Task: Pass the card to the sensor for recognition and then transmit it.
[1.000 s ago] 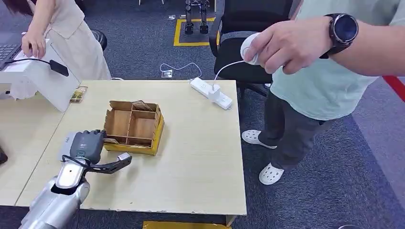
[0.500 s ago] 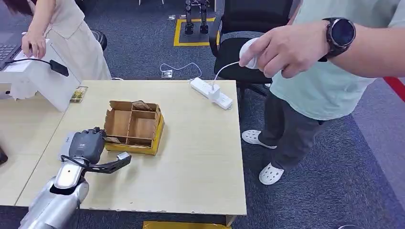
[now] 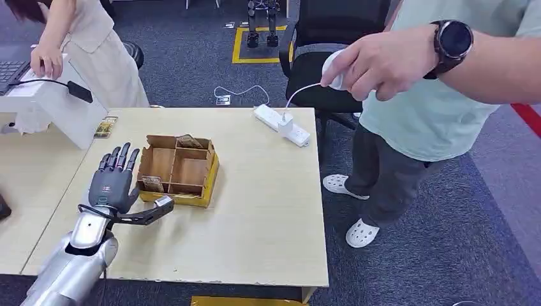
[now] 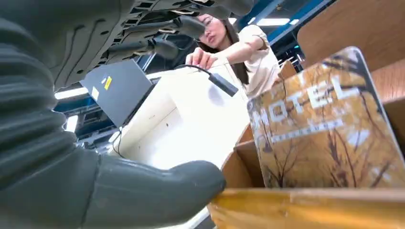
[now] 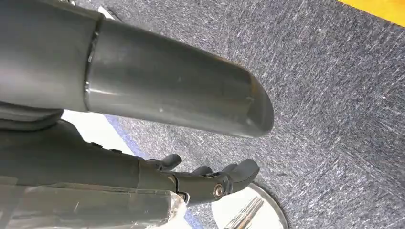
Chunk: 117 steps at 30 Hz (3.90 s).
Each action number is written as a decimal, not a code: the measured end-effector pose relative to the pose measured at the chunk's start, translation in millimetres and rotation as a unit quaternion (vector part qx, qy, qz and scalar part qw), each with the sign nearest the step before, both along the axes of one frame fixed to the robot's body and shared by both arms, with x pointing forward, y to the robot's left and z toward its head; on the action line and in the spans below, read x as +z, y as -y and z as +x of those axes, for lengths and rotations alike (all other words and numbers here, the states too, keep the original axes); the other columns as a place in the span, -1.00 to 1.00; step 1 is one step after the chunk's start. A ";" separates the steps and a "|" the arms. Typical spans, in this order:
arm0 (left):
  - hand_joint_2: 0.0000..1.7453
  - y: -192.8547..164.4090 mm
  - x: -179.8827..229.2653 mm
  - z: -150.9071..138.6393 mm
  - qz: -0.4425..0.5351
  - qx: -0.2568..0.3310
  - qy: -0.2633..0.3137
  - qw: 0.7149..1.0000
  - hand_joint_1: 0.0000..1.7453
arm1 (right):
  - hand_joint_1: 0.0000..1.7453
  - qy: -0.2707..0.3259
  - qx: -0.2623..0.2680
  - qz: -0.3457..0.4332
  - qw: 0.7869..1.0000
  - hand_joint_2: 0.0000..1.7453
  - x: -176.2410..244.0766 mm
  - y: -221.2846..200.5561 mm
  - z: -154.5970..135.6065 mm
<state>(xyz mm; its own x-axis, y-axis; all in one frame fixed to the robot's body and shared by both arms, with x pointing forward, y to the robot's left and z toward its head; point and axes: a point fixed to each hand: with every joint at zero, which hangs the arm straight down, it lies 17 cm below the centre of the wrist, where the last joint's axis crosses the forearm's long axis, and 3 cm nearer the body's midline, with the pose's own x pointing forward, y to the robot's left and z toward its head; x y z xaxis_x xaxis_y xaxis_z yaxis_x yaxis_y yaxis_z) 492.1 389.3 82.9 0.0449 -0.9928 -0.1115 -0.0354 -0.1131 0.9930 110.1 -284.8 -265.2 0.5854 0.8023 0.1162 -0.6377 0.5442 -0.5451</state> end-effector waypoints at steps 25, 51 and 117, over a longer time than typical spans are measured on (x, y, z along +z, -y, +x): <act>1.00 13.8 -4.6 -6.4 0.015 -0.042 -0.044 0.998 -1.00 | -1.00 0.000 -0.003 0.000 1.000 -1.00 -0.1 0.3 -0.5; 1.00 -7.4 23.6 -35.4 0.017 -0.113 -0.081 0.990 -1.00 | -1.00 0.002 -0.003 0.005 1.000 -1.00 0.0 -1.0 0.0; 1.00 165.4 -4.9 -101.9 0.012 -0.193 -0.025 0.981 -1.00 | -1.00 0.001 -0.035 0.016 0.999 -1.00 -0.3 -8.2 -2.5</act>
<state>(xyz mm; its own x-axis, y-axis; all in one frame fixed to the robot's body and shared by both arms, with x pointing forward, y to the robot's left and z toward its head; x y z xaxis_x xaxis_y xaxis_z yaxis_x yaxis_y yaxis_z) 390.2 223.9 78.0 -0.3396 -0.9319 -0.1275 -0.0310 -0.1243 0.9918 107.6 -276.7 -265.4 0.6401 0.7550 0.1424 -0.5961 0.6050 -0.5278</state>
